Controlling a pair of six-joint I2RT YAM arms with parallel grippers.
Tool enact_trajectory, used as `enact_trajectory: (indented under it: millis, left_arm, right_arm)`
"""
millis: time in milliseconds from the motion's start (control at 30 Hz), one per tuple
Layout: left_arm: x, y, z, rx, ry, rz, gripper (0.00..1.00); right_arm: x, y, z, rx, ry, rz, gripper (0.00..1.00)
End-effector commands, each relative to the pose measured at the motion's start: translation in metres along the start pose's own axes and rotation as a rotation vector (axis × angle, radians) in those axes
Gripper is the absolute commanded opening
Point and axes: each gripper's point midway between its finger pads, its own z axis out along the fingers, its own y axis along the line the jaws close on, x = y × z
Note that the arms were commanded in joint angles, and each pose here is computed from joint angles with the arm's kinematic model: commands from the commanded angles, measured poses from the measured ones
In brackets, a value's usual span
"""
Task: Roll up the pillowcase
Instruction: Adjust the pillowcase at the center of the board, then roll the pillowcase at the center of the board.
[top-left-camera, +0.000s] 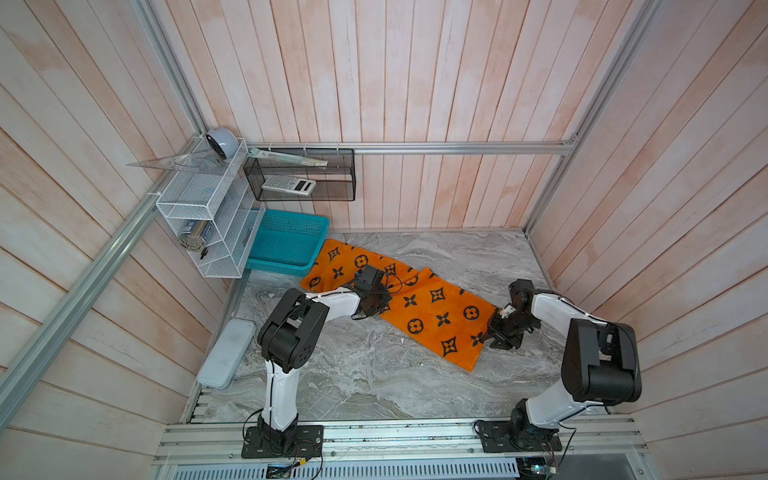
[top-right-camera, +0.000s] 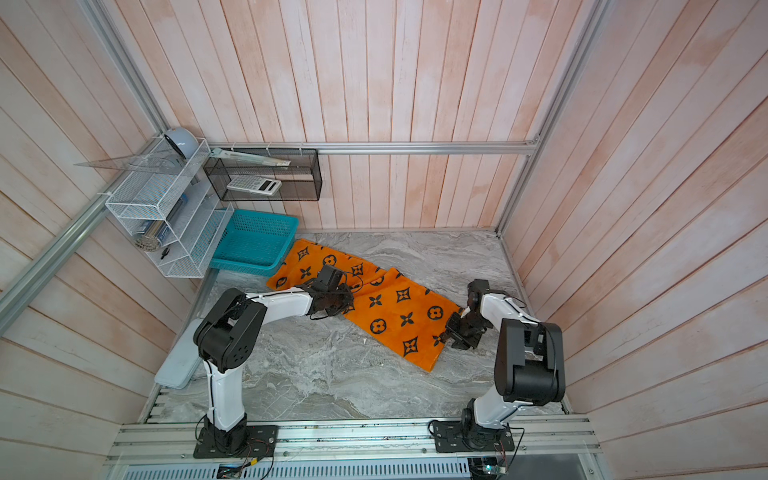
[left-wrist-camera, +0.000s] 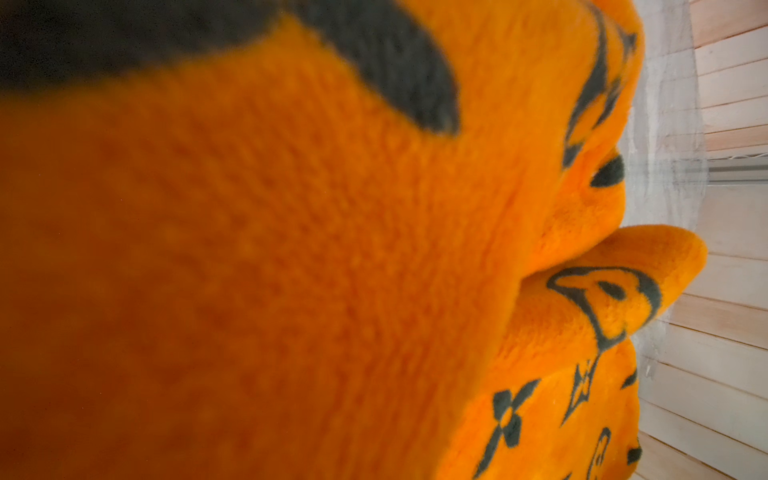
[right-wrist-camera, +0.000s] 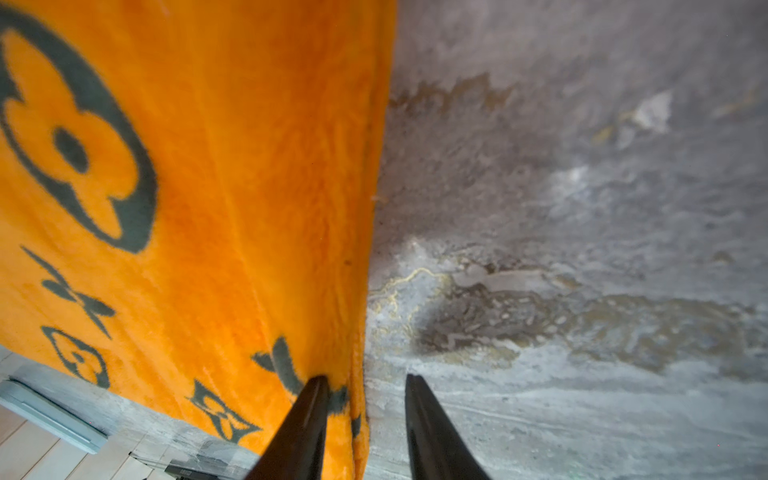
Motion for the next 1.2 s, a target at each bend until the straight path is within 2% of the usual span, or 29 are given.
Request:
enact_trajectory:
  millis: [0,167,333,400,533,600,733,833,1067,1167]
  left_arm:
    - [0.021,0.06,0.009,-0.195,0.072,-0.017,0.0]
    - [0.022,0.058,0.01,-0.181,0.083,-0.025,0.0]
    - [0.022,0.059,0.007,-0.19,0.078,-0.007,0.0]
    - [0.021,0.061,0.006,-0.205,0.078,0.013,0.12]
    - [0.022,0.05,0.001,-0.177,0.088,0.047,0.54]
    - [0.023,0.041,-0.004,-0.153,0.087,0.07,0.66]
    - [0.027,0.023,-0.017,-0.113,0.091,0.125,0.81]
    - [0.03,0.014,-0.027,-0.101,0.091,0.153,0.84]
    - [0.034,-0.001,-0.05,-0.068,0.065,0.182,0.84]
    - [0.039,-0.011,-0.058,-0.051,0.065,0.21,0.88]
  right_arm:
    - [0.004,-0.003,0.009,0.003,0.012,0.006,0.37]
    - [0.003,-0.007,0.028,0.016,0.061,0.02,0.34]
    - [0.0,-0.004,0.03,0.011,0.05,0.026,0.29]
    - [0.0,-0.004,0.03,0.02,0.054,0.022,0.25]
    - [0.002,-0.008,0.033,0.049,0.06,0.013,0.16]
    - [0.002,-0.01,0.033,0.056,0.053,0.012,0.11]
    - [0.001,-0.011,0.03,0.06,0.027,0.012,0.04]
    - [-0.001,-0.012,0.023,0.067,-0.004,0.014,0.0]
    - [-0.002,-0.012,-0.002,0.068,-0.099,0.003,0.0]
    - [0.0,-0.008,-0.012,0.056,-0.114,-0.004,0.0]
